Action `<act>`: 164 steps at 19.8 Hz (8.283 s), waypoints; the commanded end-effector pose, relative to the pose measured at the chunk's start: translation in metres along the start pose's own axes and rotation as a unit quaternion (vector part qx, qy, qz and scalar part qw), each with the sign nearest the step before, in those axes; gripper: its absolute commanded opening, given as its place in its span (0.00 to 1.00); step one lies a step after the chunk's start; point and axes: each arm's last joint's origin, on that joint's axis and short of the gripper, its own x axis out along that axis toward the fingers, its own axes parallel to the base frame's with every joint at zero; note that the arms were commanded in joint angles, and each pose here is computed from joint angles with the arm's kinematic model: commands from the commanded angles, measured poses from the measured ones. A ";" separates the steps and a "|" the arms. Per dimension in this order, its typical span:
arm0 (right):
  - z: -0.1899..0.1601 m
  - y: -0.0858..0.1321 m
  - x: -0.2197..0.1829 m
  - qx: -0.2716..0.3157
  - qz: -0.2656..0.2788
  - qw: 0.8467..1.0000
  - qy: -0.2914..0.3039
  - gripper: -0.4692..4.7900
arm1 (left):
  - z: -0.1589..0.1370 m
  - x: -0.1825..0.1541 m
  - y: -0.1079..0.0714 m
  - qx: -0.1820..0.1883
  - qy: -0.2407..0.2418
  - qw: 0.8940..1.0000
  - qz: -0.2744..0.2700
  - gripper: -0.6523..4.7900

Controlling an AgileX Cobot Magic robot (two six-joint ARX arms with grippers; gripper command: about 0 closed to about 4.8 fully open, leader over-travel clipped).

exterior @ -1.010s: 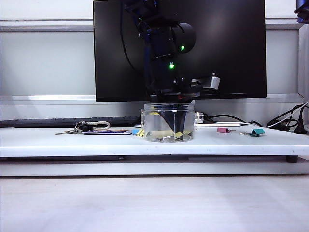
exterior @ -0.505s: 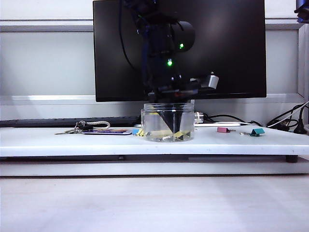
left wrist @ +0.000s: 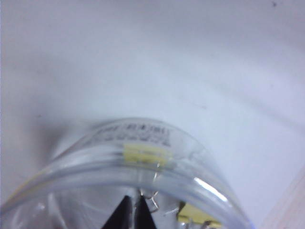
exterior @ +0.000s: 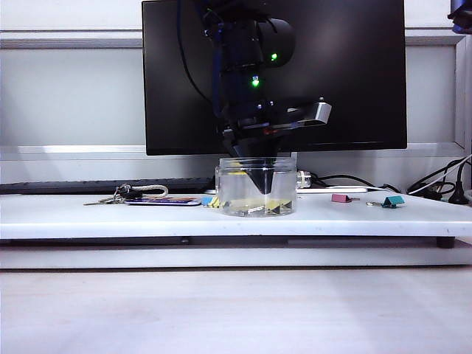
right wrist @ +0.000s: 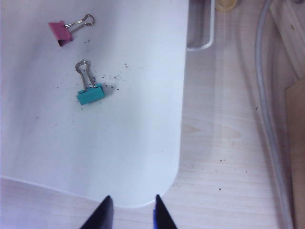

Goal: Take the clips out of the round transparent plastic box and place them on the table.

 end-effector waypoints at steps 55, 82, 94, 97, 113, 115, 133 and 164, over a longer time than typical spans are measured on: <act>0.004 0.007 -0.003 -0.004 0.122 0.992 -0.022 0.31 | -0.005 0.013 0.013 -0.038 -0.001 0.999 -0.020 0.41; 0.005 0.007 -0.002 -0.005 0.122 0.992 -0.027 0.31 | -0.008 -0.003 0.012 -0.065 0.013 0.998 0.003 0.41; 0.005 0.007 -0.002 -0.005 0.122 0.992 -0.027 0.31 | -0.006 -0.002 0.013 -0.069 -0.001 0.998 0.008 0.57; 0.005 0.007 -0.002 -0.005 0.122 0.992 -0.027 0.31 | -0.006 0.002 0.013 -0.081 0.005 0.997 0.006 0.57; 0.005 0.007 -0.002 -0.006 0.122 0.992 -0.027 0.31 | -0.010 0.025 0.013 -0.081 0.040 0.996 -0.005 0.44; 0.005 0.007 -0.002 -0.006 0.122 0.992 -0.027 0.31 | -0.010 0.025 0.013 -0.081 0.039 0.996 -0.005 0.38; 0.005 0.007 -0.002 -0.006 0.122 0.992 -0.027 0.31 | -0.008 -0.017 0.011 -0.080 0.000 0.997 0.007 0.35; 0.005 0.007 -0.002 -0.006 0.122 0.992 -0.026 0.31 | -0.012 0.006 0.013 -0.118 0.037 0.992 -0.002 0.47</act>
